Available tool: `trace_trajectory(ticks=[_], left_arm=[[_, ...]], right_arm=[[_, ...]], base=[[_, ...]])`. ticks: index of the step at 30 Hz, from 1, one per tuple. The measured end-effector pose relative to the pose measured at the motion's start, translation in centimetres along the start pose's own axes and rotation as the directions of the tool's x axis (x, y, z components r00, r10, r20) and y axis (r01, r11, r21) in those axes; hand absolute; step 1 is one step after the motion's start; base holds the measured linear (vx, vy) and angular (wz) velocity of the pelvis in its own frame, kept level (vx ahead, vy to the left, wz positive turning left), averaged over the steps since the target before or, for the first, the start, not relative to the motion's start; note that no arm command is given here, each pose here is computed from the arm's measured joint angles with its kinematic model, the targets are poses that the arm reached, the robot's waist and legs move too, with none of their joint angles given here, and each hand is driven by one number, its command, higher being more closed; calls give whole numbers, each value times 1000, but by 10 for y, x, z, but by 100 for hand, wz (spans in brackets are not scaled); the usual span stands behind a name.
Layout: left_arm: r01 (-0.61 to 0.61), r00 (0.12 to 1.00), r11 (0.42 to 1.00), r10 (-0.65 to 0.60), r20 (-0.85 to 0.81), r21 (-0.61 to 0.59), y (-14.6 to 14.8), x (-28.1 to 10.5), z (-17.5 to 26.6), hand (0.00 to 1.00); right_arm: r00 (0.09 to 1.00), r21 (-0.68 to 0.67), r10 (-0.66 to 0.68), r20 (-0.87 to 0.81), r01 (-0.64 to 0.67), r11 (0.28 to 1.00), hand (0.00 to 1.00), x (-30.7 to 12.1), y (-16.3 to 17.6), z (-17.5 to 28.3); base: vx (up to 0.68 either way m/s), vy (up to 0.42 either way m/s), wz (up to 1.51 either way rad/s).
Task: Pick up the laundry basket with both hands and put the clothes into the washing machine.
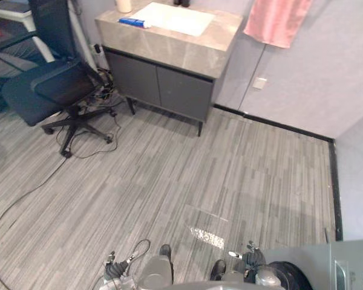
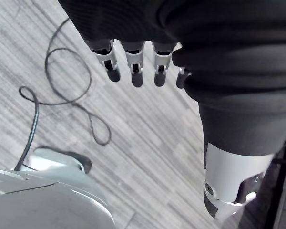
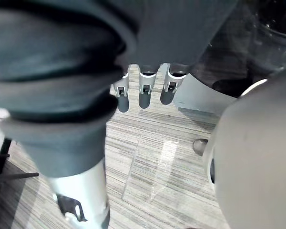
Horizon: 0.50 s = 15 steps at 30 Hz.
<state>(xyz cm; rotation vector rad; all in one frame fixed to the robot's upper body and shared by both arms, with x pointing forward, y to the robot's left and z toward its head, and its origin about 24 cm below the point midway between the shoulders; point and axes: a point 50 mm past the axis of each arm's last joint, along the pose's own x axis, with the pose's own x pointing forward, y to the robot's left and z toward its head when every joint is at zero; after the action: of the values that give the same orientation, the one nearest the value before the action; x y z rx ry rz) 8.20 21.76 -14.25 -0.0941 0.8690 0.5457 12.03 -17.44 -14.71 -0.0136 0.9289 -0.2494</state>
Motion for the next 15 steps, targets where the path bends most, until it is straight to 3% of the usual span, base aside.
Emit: trace_trajectory(ticks=[4, 10, 15], left_arm=[[11, 1000, 1000, -11, -11, 13, 3, -1, -4, 0], [62, 998, 990, -61, -13, 124, 7, 6, 1, 0], [181, 983, 967, -182, -8, 177, -20, 8, 8, 0]], right_arm=[[1000, 1, 7, -6, -7, 1000, 0, 0, 1, -1], [998, -60, 29, -52, -32, 998, 0, 1, 6, -9], [997, -68, 12, -77, -17, 998, 0, -1, -2, -17]], base=[[-55, 96, -86], [31, 40, -52], [134, -78, -19]])
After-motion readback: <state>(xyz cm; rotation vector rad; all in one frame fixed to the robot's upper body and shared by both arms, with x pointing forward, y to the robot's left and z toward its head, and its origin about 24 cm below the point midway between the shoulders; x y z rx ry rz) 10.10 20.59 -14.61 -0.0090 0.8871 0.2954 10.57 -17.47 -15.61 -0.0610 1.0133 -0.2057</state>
